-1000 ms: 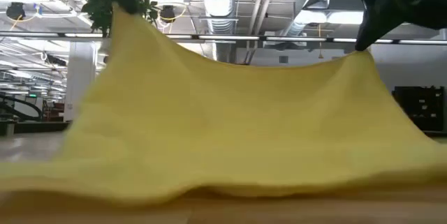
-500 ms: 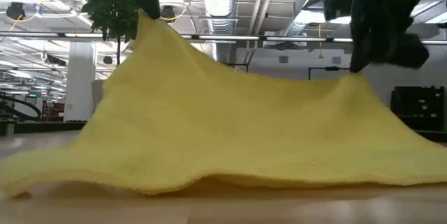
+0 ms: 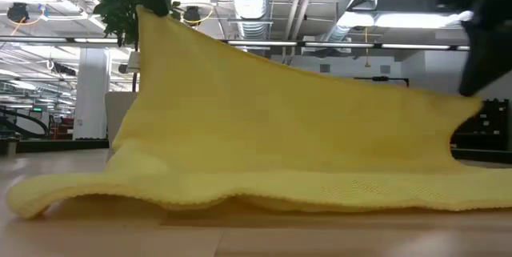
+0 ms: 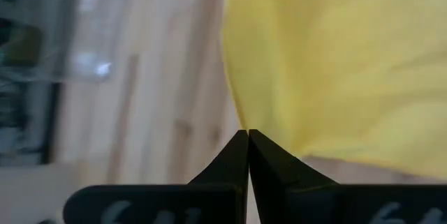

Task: Fold microfiber towels
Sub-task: Fold the yellow microfiber towel

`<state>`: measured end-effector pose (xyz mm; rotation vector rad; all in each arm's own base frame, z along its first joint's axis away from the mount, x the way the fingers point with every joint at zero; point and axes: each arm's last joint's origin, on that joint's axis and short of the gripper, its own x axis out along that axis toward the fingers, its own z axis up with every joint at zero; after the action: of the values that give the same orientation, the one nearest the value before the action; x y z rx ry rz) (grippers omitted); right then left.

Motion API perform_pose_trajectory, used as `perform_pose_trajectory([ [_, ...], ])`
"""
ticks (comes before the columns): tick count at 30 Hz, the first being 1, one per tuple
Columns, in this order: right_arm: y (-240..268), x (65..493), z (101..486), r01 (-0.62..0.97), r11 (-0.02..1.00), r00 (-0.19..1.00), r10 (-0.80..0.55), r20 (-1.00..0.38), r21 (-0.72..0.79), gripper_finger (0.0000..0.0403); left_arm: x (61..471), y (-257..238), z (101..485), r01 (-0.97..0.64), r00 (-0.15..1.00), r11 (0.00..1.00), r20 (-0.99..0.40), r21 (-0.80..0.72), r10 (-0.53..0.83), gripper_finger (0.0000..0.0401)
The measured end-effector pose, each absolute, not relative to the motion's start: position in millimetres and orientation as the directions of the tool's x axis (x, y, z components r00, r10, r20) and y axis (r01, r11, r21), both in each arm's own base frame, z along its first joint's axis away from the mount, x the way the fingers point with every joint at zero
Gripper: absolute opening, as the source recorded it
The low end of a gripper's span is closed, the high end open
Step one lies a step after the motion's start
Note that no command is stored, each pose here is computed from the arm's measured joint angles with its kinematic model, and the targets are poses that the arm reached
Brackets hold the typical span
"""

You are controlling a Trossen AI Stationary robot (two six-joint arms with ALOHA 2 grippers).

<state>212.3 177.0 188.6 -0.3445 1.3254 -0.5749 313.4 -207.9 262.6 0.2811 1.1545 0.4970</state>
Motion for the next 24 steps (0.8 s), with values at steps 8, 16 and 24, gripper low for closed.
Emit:
perform_pose_trajectory([
  [8, 205.4, 191.5, 185.7, 0.229, 0.861, 0.183, -0.497, -0.848, -0.455, 0.001, 315.9, -232.9, 262.8, -0.226, 0.445, 0.916, -0.801, 0.331, 0.4, 0.0],
  [16, 227.9, 179.3, 182.9, 0.259, 0.907, 0.25, -0.396, -0.884, -0.333, 0.0009, 308.7, -244.8, 262.9, -0.248, 0.464, 0.926, -0.805, 0.284, 0.37, 0.0],
  [24, 238.5, 180.6, 181.7, 0.264, 0.934, 0.306, -0.319, -0.897, -0.242, 0.0011, 312.1, -252.6, 246.7, -0.226, 0.489, 0.954, -0.824, 0.198, 0.287, 0.0],
])
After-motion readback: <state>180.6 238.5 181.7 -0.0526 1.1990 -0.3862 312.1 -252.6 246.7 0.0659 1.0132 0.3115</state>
